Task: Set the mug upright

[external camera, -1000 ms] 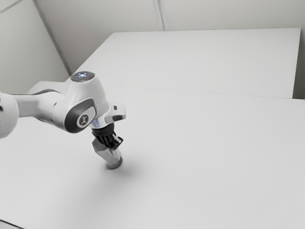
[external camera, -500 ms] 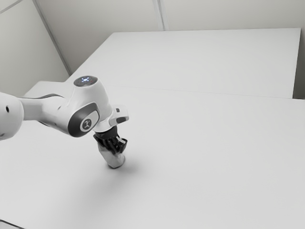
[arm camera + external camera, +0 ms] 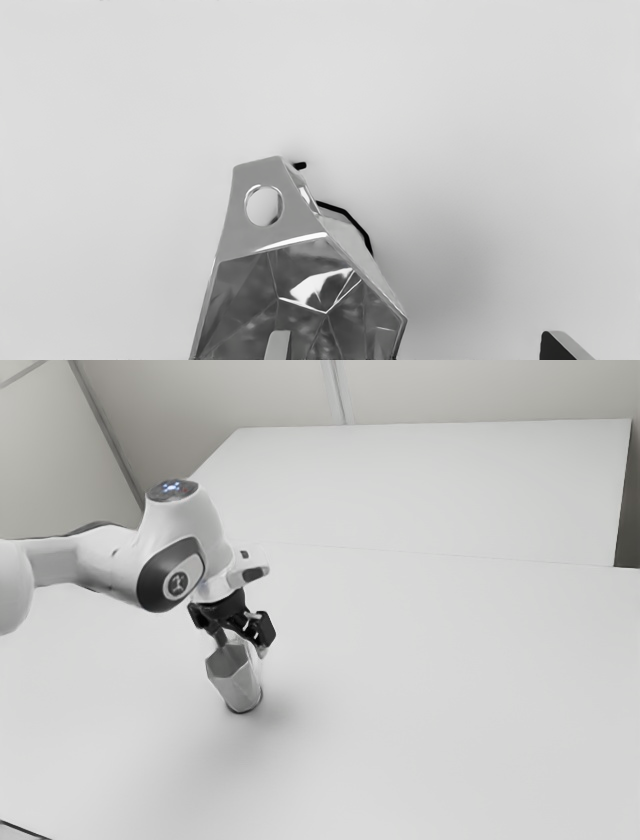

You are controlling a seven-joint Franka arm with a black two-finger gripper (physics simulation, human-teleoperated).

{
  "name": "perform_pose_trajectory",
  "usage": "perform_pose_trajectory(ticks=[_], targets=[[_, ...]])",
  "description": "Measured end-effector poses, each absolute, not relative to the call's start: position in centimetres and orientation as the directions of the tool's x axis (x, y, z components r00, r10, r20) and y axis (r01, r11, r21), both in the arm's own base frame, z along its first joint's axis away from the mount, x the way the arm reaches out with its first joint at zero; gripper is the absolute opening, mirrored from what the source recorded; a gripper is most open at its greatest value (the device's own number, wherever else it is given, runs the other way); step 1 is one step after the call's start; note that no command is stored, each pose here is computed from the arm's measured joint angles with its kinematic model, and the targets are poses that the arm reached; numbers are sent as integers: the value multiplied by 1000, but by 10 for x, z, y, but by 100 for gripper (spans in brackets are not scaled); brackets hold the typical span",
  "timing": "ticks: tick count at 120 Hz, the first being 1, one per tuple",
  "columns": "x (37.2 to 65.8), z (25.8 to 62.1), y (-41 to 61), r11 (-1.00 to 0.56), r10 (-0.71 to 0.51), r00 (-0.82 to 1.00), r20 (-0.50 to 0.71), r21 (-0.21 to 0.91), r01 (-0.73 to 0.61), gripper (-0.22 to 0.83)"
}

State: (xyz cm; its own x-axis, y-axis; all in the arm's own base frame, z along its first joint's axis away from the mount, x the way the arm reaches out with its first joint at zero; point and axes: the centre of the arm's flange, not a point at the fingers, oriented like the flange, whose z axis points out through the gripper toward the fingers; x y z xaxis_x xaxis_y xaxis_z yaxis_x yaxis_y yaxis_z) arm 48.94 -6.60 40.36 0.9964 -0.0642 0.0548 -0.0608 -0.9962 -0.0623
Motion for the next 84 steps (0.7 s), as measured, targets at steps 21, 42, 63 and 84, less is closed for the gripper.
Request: perform_pose_trajectory(ticks=[21,42,63,84], targets=[[505,450,-76,-997,-60,998,36,-55,-58,58],[518,496,-81,-998,-48,999,11,-44,-48,60],[524,535,-81,-998,-40,999,-10,-40,-41,61],[530,563,-81,-999,-33,999,-1,-36,-33,61]])
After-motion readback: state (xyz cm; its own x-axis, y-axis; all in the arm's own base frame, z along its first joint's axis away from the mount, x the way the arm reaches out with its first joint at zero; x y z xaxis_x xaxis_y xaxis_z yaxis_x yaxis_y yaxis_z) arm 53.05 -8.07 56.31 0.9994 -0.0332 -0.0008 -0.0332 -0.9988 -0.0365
